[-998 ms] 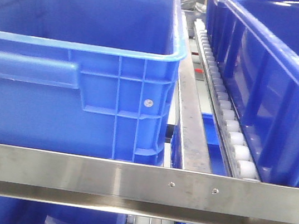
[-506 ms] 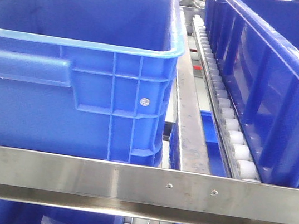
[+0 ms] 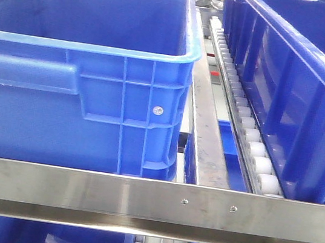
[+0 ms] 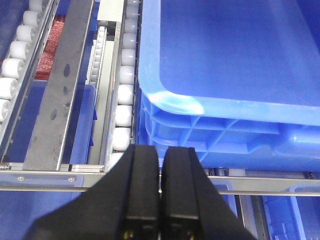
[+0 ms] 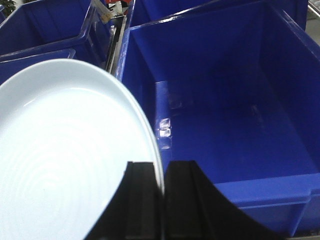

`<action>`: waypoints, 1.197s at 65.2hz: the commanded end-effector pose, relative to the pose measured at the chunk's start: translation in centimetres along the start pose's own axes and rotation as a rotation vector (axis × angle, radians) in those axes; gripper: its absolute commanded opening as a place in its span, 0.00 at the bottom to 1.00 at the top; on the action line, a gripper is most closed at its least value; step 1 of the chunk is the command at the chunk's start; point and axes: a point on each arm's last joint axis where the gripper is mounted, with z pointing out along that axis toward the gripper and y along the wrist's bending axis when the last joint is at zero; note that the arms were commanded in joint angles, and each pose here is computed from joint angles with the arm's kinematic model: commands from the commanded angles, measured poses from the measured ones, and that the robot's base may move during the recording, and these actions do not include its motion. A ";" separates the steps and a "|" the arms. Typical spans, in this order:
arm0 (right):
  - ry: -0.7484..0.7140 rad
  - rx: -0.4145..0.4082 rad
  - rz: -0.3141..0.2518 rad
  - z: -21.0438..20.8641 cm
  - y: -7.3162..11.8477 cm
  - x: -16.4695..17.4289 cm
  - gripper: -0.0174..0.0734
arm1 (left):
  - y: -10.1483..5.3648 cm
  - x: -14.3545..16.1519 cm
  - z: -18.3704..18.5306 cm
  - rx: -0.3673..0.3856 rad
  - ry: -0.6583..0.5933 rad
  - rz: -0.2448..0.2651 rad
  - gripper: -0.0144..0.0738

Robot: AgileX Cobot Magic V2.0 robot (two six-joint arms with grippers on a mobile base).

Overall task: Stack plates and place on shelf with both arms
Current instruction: 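Lower the held plates into the blue bin with the right gripper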

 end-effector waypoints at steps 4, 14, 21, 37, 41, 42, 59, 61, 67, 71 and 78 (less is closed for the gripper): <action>-0.120 -0.034 -0.007 -0.3 0.5 -1.7 0.26 | -0.2 -1.5 -0.3 0.014 -0.093 -0.003 0.27; -0.144 -0.042 -0.007 -0.4 0.6 -2.0 0.26 | -0.2 -1.5 -0.3 0.014 -0.093 -0.003 0.27; -0.153 -0.045 -0.007 -0.3 0.6 -2.0 0.26 | -0.2 -1.5 -0.3 0.014 -0.093 -0.003 0.27; -0.157 -0.045 -0.007 -0.3 0.6 -2.0 0.26 | -0.2 -1.5 -0.3 0.014 -0.093 -0.003 0.27; -0.174 -0.051 -0.007 -0.3 0.6 -2.2 0.26 | -0.2 -1.5 -0.3 0.014 -0.093 -0.003 0.27; -0.181 -0.052 -0.008 -0.3 0.6 -2.3 0.26 | -0.2 -1.5 -0.3 0.014 -0.093 -0.003 0.27; -0.197 -0.063 -0.011 2.8 1.1 -3.2 0.26 | -0.2 -1.5 -0.3 0.014 -0.093 -0.003 0.27; -0.190 -0.062 -0.012 3.4 1.1 -3.3 0.26 | -0.2 -1.5 -0.3 0.014 -0.093 -0.003 0.27; -0.179 -0.064 -0.014 5.5 1.3 -3.5 0.26 | -0.2 -1.5 -0.3 0.014 -0.093 -0.003 0.27; -0.171 -0.064 -0.015 6.9 1.4 -3.7 0.26 | -0.2 -1.5 -0.3 0.014 -0.093 -0.003 0.27; -0.167 -0.068 -0.016 9.3 1.7 -4.3 0.26 | -0.2 -1.5 -0.3 0.014 -0.093 -0.003 0.27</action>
